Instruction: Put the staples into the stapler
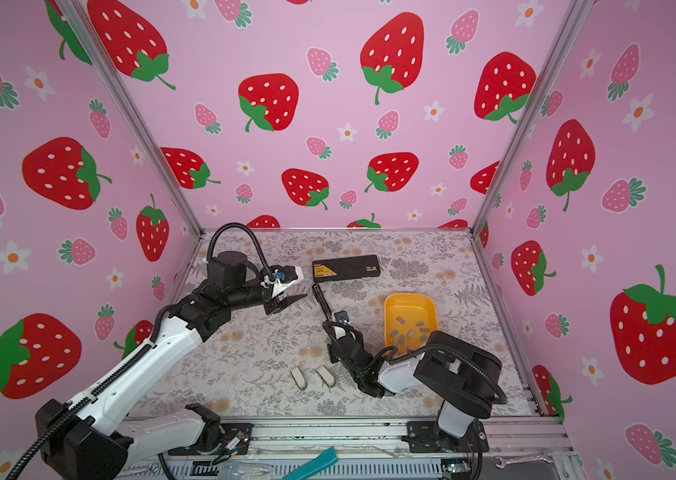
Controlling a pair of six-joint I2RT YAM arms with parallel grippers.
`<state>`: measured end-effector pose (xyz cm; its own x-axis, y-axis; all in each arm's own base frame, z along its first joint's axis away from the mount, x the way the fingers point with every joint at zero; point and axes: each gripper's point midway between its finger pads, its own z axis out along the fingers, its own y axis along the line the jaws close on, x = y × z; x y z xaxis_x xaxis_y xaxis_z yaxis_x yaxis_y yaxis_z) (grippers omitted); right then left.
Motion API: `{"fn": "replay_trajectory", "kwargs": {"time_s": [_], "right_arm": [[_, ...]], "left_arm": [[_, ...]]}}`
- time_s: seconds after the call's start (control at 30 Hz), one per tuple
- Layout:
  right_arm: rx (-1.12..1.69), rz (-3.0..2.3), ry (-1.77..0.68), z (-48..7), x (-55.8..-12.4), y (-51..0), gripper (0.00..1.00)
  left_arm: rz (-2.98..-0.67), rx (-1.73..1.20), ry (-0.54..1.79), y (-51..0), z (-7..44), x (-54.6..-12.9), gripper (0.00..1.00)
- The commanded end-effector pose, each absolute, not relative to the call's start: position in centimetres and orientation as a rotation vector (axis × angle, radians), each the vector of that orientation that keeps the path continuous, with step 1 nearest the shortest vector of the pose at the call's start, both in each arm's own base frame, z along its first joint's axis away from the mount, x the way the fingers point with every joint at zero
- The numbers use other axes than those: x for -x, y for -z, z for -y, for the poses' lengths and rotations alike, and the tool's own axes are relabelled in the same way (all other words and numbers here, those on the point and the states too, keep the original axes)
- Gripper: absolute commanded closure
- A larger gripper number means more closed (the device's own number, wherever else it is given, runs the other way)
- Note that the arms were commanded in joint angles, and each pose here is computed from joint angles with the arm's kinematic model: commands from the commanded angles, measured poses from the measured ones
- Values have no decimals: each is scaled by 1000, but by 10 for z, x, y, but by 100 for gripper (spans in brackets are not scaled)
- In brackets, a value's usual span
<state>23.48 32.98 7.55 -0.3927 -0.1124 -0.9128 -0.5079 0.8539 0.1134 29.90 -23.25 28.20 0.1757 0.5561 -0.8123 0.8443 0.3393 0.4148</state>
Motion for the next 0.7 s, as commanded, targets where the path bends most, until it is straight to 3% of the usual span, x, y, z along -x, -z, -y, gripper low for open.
{"fn": "replay_trajectory", "kwargs": {"time_s": [0.0,0.3,0.43,0.67], "right_arm": [[456,-1971,-451,-330,-234,-73,72],[418,-1829,-394,-309,-241,-147,71],[322,-1761,-336,-273,-244,-179,65],[133,-1749,-313,-220,-256,-191,60]], "left_arm": [[-1470,-1334,335,-287,232,-295,39],[-1486,-1394,349,-273,235,-294,38],[-1466,-1459,382,-265,238,-285,37],[-1403,-1798,437,-220,254,-239,35]]}}
